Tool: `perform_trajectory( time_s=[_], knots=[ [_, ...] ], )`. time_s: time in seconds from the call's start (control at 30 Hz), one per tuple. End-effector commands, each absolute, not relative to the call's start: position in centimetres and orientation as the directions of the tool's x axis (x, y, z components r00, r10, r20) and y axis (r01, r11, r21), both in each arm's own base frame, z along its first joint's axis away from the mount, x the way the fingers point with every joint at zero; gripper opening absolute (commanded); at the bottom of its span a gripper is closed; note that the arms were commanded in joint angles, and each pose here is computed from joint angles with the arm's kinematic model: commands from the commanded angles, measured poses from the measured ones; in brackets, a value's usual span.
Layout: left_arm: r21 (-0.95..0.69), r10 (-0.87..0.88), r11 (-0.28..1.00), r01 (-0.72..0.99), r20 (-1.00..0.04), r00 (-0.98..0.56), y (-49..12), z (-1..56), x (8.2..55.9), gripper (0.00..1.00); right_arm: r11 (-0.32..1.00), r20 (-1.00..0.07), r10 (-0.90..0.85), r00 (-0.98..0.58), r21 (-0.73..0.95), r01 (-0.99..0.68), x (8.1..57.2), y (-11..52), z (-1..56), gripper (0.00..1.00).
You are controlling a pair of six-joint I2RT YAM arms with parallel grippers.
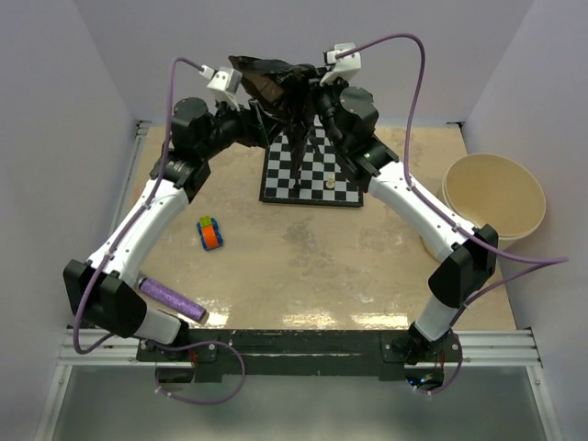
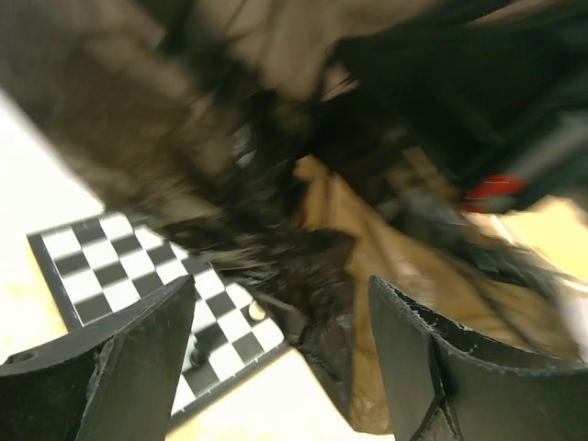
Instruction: Put the trash bags into the trash bin
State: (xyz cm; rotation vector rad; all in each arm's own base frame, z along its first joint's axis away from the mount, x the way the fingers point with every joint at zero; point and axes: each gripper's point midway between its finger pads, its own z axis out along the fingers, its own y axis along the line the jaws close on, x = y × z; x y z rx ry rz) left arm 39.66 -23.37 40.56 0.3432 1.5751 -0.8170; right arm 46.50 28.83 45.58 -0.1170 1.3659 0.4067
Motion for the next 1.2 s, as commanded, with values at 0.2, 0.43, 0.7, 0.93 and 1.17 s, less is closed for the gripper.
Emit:
perform_trajectory(
  time_s=[0.2, 0.43, 0.7, 0.93, 1.17],
  knots=[
    [-0.459, -0.405, 0.649, 0.607, -0.884, -0.236, -24.4, 43.5, 42.1, 0.82, 0.944, -0.948, 0.238, 0.214, 0.173, -0.281, 45.4, 26.6, 47.2, 0.0],
    [-0.504, -0.398, 0.685, 0.526, -0.864, -0.309, -24.0, 41.9, 42.5, 0.78, 0.951, -0.95, 0.225, 0.217, 0.166, -0.261, 45.7, 26.3, 46.7, 0.0],
    [-0.549, -0.409, 0.704, 0.451, -0.832, -0.374, -25.2, 38.7, 45.5, 0.73, 0.951, -0.954, 0.21, 0.215, 0.149, -0.27, 45.5, 27.1, 46.1, 0.0],
    [-0.557, -0.397, 0.735, 0.386, -0.815, -0.422, -24.9, 37.0, 46.1, 0.59, 0.972, -0.955, 0.164, 0.247, 0.113, -0.207, 45.8, 26.0, 45.9, 0.0],
    [-0.561, -0.394, 0.749, 0.352, -0.805, -0.444, -22.9, 35.9, 45.1, 0.25, 0.982, -0.954, 0.134, 0.268, 0.091, -0.167, 46.3, 25.6, 45.8, 0.0]
  ],
)
